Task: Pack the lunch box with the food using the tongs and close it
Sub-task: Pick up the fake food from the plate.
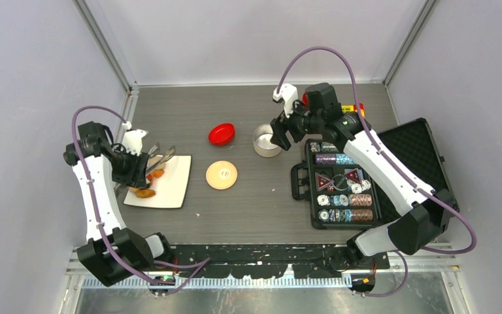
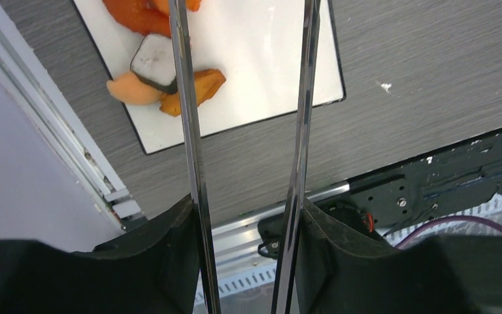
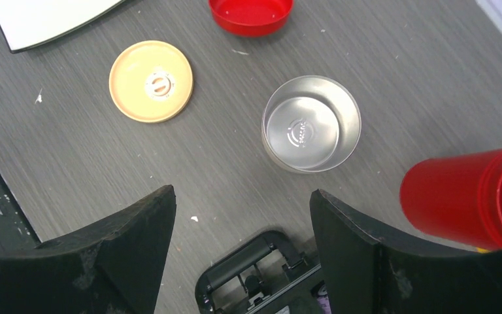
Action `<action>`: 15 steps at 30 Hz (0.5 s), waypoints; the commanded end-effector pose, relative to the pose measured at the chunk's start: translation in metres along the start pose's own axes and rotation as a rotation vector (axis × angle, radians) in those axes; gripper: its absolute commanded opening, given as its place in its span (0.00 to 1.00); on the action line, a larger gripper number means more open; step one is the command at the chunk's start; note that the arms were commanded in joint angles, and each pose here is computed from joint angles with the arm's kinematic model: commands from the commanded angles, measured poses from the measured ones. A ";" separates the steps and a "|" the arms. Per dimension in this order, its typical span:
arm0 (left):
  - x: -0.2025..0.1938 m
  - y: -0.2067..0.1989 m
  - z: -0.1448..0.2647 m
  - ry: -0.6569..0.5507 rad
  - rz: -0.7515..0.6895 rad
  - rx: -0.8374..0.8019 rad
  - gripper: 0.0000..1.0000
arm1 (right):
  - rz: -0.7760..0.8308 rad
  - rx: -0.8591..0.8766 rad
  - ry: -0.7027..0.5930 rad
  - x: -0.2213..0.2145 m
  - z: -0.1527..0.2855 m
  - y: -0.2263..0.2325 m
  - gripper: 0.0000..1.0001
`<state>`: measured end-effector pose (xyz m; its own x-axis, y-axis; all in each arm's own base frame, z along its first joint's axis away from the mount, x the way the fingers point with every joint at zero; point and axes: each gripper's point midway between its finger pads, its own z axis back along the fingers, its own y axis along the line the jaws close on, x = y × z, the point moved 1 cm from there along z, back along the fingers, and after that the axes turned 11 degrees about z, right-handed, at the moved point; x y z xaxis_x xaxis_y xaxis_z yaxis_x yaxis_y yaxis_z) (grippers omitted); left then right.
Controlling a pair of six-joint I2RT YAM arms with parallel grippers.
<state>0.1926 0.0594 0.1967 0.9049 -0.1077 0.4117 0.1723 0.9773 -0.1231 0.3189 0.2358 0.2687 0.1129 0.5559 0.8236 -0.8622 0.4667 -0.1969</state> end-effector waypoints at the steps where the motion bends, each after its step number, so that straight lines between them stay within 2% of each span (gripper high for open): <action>1: -0.008 0.013 0.012 0.076 -0.009 0.054 0.49 | -0.011 -0.005 -0.049 0.012 0.015 0.004 0.80; 6: -0.003 0.027 0.004 0.137 0.037 0.070 0.49 | -0.014 -0.007 -0.046 0.009 0.017 0.005 0.80; 15: 0.022 0.058 -0.003 0.136 0.082 0.157 0.48 | -0.020 -0.016 -0.033 0.007 0.022 0.006 0.79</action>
<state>0.2053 0.0950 0.1831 0.9710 -0.0708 0.2284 0.0903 0.9930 -0.0757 0.3096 0.2317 0.2642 0.1464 0.5518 0.8211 -0.8633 0.4766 -0.1663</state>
